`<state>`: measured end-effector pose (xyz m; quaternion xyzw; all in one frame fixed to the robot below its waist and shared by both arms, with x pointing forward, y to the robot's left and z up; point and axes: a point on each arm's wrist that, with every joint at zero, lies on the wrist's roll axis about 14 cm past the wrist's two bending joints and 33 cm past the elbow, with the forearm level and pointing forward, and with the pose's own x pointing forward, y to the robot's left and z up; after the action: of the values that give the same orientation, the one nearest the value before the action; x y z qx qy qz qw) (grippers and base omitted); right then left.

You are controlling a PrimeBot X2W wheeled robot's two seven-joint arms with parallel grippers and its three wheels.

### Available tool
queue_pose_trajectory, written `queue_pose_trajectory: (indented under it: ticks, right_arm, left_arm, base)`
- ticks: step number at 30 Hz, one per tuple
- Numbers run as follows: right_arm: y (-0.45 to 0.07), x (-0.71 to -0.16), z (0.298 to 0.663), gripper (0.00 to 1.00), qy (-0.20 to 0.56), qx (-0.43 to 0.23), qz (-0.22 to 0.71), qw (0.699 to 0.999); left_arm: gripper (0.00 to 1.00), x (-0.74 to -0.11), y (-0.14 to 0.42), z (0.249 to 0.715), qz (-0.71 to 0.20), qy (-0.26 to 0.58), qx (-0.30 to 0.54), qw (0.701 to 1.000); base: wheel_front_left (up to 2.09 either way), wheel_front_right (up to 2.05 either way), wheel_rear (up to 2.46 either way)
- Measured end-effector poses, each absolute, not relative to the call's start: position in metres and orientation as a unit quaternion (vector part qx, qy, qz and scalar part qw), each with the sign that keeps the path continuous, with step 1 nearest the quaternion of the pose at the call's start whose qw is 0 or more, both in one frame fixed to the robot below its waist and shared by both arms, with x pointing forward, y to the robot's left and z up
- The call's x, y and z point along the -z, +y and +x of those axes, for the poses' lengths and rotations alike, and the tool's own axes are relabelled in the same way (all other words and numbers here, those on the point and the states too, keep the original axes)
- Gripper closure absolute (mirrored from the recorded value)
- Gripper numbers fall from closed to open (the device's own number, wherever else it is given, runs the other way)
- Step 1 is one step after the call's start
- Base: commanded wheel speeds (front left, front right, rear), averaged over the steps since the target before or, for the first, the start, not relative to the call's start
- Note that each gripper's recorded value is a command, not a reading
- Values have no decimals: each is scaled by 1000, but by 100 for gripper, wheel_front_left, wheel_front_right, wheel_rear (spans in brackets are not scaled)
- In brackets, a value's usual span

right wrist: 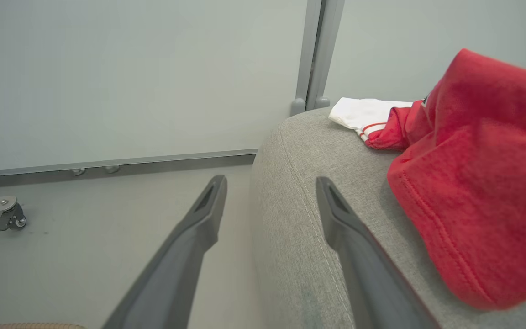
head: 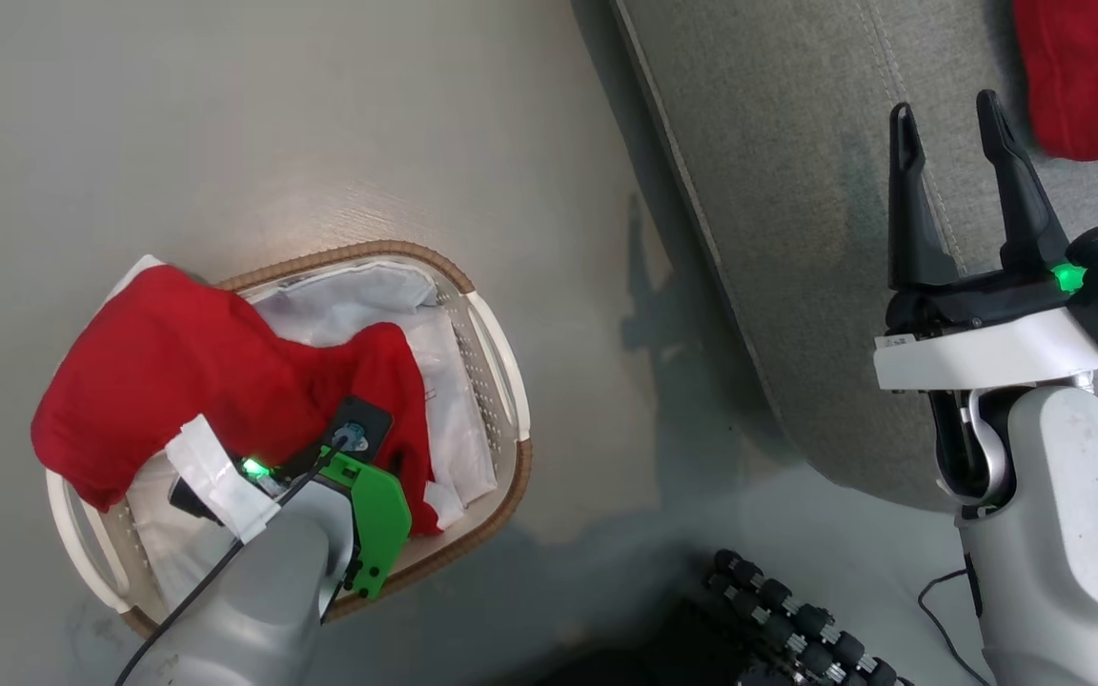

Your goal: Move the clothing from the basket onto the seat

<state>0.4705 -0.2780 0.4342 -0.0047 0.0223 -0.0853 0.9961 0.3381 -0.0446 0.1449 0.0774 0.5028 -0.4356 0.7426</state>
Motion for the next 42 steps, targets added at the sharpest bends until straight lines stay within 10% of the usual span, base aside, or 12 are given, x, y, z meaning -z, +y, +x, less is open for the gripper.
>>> queue_pose_trajectory:
  ticks: [3,4,6,7,42]
  right_arm:
    - [-280,-425,469,0,35,88,-7,996]
    - [-281,-422,469,0,38,89,-8,995]
    - [-282,-419,468,0,43,90,-10,995]
    - [-283,-418,467,0,45,91,-11,995]
    - [-250,-466,394,0,23,65,-9,998]
  left_arm:
    - [0,-134,-43,331,75,522,433,731]
    - [19,-131,-43,328,74,529,433,726]
    - [92,-128,-44,323,71,538,435,719]
    - [100,-127,-45,321,71,540,436,716]
    - [100,-362,-25,420,125,160,460,864]
  base:
    - [0,0,0]
    - [0,0,0]
    - [0,0,0]
    - [0,0,0]
    - [0,0,0]
